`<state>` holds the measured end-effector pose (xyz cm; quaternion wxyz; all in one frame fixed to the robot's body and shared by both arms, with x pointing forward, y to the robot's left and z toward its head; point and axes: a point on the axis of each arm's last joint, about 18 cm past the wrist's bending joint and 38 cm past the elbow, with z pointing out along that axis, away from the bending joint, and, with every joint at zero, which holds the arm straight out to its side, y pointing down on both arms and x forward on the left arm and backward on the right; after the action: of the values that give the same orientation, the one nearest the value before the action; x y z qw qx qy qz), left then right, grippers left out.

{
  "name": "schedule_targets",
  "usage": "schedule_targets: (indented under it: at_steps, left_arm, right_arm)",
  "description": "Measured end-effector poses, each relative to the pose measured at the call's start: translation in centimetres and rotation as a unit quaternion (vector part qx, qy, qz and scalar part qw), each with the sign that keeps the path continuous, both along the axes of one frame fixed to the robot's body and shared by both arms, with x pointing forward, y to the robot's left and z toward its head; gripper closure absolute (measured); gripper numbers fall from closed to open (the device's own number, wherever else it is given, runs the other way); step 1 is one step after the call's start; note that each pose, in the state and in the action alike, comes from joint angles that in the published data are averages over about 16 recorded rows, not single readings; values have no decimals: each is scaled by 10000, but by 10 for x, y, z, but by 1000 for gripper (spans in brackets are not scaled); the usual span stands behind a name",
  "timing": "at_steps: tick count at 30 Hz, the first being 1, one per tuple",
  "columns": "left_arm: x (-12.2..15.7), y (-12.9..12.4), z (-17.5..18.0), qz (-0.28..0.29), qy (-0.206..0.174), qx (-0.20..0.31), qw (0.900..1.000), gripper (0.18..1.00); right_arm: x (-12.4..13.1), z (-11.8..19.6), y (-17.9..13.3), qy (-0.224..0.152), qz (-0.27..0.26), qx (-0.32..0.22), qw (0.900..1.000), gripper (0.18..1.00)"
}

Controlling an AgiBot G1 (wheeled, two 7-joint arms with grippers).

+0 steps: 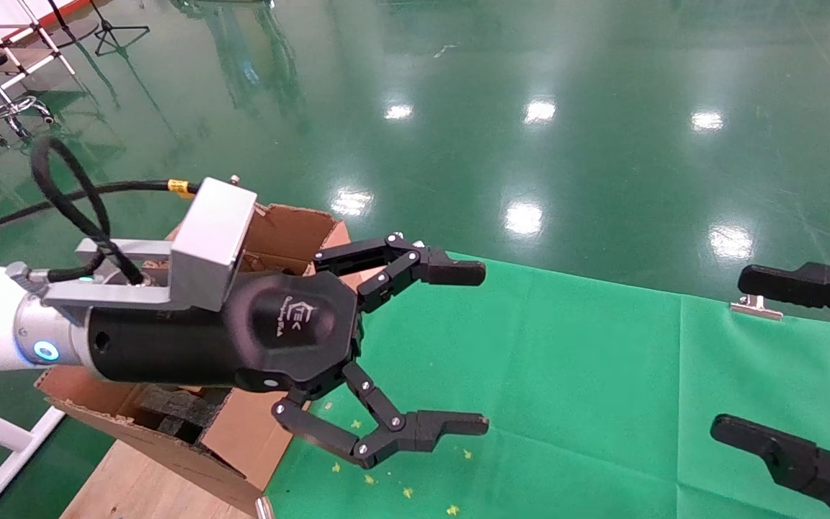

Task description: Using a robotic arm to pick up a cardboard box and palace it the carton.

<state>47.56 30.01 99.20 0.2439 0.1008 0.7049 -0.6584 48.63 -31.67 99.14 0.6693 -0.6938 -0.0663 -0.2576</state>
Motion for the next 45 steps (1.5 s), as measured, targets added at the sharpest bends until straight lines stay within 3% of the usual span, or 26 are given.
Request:
schedule_targets:
  at_steps: [45]
  left_arm:
    - [0,0,0,4,-1,2,10000,183]
  right_arm:
    - [0,0,0,0,0,0,10000,178]
